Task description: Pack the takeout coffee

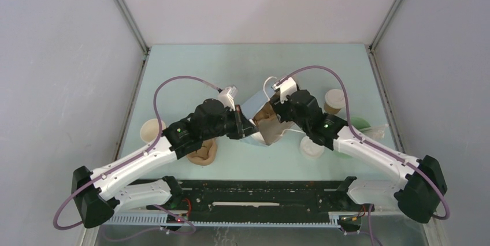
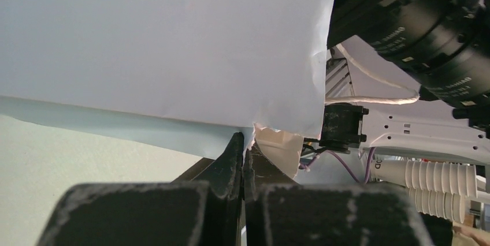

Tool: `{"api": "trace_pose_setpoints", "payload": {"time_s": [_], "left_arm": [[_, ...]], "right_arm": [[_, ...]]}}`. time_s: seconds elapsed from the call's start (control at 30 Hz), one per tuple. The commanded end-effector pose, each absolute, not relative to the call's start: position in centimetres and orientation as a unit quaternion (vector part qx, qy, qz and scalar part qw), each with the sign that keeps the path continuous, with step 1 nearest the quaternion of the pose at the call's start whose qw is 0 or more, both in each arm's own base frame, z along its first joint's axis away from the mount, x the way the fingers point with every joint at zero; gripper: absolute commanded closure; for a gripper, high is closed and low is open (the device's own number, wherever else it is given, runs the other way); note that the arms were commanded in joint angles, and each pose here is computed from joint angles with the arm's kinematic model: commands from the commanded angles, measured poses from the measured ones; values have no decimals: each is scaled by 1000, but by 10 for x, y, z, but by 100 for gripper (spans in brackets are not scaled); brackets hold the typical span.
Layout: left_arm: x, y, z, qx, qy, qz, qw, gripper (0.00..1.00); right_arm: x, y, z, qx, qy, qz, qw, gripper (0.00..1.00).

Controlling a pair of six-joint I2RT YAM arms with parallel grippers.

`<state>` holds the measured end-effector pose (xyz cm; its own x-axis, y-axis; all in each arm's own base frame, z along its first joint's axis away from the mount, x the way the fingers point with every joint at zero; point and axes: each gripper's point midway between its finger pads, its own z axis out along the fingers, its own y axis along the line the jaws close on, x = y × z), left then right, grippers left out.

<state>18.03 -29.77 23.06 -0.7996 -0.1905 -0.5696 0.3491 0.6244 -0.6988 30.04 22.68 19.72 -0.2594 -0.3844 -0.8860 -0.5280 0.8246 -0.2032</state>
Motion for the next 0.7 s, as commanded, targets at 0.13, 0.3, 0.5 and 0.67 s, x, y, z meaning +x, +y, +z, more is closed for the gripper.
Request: {"api": "trace_pose_setpoints", "payload": {"time_s": [0.13, 0.3, 0.5, 0.67], "left_arm": [[189, -287, 241, 23, 842, -423, 334, 100], [189, -286, 241, 23, 842, -424, 332, 100], [186, -289, 236, 28, 845, -427, 322, 100], [186, -290, 222, 38, 849, -420, 319, 100]], "right_arm": [[279, 195, 244, -214, 797, 75, 560, 30], [272, 193, 248, -190, 810, 92, 547, 29], [262, 198, 238, -27, 861, 157, 483, 28], [263, 192, 221, 15, 882, 156, 445, 29]]}}
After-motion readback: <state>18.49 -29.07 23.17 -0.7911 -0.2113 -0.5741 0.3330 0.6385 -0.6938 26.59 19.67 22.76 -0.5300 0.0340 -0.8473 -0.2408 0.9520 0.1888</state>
